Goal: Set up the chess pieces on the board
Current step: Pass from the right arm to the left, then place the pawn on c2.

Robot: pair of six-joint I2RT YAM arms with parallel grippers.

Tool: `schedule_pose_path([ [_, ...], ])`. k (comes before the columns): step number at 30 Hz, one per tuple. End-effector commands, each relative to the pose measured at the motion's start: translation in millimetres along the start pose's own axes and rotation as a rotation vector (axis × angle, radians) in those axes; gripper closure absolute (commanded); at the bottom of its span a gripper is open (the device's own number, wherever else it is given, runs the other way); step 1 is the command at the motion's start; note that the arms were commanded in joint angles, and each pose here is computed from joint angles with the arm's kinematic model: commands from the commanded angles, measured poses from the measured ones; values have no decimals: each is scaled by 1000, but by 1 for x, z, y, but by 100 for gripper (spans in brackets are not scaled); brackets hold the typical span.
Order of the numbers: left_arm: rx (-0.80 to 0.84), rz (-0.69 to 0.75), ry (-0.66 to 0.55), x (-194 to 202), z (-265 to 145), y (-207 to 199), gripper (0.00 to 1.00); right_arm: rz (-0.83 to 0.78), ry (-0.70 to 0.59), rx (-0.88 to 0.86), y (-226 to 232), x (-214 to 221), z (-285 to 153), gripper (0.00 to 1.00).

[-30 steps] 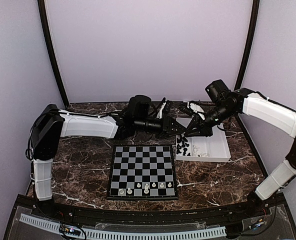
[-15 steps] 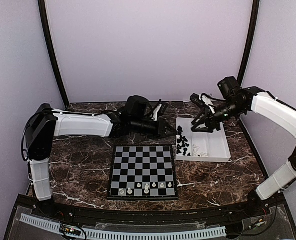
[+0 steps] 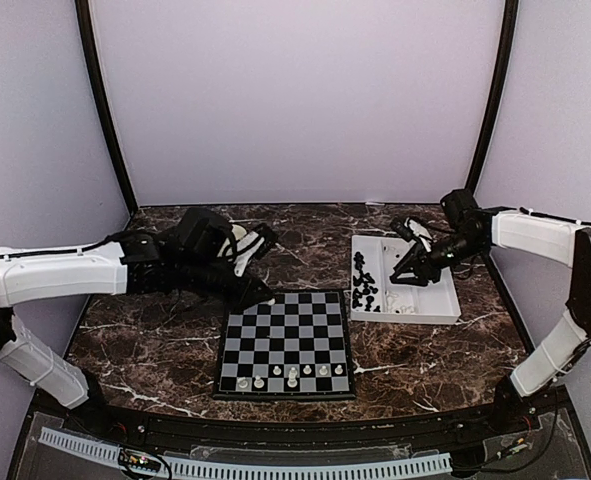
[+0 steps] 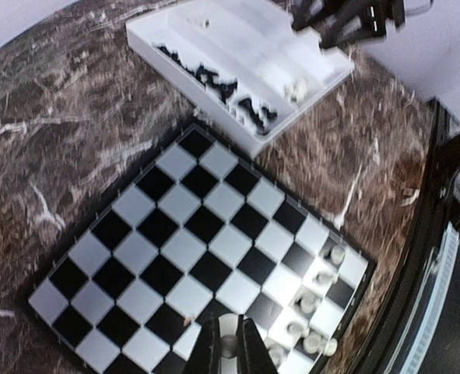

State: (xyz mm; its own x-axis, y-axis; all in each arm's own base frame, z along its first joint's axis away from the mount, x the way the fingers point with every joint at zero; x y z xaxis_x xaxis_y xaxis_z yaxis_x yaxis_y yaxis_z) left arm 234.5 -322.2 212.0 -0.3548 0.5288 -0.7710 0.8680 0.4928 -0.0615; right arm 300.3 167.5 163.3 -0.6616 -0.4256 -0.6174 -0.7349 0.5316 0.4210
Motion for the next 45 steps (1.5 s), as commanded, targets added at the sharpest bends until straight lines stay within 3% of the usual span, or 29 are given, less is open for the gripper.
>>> schedule_pose_path([
  [1, -60, 213, 193, 67, -21, -14, 99, -32, -66, 7, -3, -18, -3, 54],
  [13, -28, 222, 396, 132, 8, -37, 100, -10, -41, -21, -6, -14, 3, 53],
  [45, 45, 265, 390, 129, 41, -63, 96, -4, -10, -41, -7, -7, 9, 53],
])
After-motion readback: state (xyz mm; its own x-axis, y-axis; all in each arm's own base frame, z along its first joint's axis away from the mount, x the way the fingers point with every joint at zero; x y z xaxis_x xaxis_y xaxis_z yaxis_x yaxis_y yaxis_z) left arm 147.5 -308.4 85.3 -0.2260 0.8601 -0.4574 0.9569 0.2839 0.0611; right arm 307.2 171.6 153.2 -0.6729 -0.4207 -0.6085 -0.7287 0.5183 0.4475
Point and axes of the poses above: each gripper's point midway between its finger pads, its own z axis out along the fingers, its own y axis along the line the jaws close on, x = y × z, the point moved 4 cm from there along -z, back along the fingers, and after that the axes turned 15 degrees about z, right-handed, at the moved point
